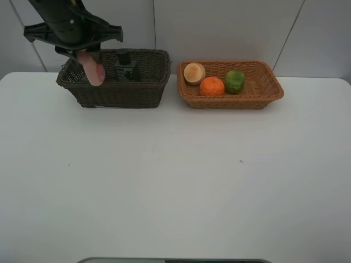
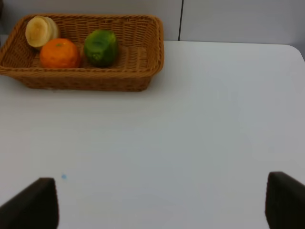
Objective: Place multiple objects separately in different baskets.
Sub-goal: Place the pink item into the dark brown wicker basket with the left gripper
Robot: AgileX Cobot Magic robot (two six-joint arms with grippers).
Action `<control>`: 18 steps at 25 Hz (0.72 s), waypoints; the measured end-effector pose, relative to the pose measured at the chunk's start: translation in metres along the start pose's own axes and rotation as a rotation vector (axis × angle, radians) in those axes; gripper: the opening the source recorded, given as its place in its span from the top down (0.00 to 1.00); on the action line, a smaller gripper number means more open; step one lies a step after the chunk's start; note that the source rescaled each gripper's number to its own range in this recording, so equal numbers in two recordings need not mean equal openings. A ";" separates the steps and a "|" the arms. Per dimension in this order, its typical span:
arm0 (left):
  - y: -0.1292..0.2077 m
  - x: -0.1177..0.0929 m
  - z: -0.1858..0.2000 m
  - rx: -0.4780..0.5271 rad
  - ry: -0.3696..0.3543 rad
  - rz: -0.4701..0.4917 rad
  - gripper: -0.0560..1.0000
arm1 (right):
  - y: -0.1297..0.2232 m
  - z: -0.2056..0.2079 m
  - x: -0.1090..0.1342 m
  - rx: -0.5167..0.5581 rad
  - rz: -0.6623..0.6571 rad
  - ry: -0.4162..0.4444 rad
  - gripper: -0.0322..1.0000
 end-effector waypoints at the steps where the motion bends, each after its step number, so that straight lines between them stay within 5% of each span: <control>1: -0.008 0.000 0.002 -0.026 0.007 0.002 0.63 | 0.000 0.000 0.000 0.000 0.000 0.000 0.15; 8: -0.047 0.016 -0.008 -0.151 0.032 0.027 0.63 | 0.000 0.000 0.000 0.000 0.000 0.000 0.15; 18: -0.041 0.017 -0.072 -0.128 0.046 0.020 0.63 | 0.000 0.000 0.000 0.000 0.000 0.000 0.15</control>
Point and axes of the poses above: a point on each arm's last joint axis where the gripper is mounted, z pointing back along that axis away from the gripper, x along the wrist's bending axis when the last joint is at zero, y = z × x, the point moved 8 cm from there along -z, pointing out along that axis toward the gripper, and after that the axes turned 12 degrees about z, right-handed, at the moved point
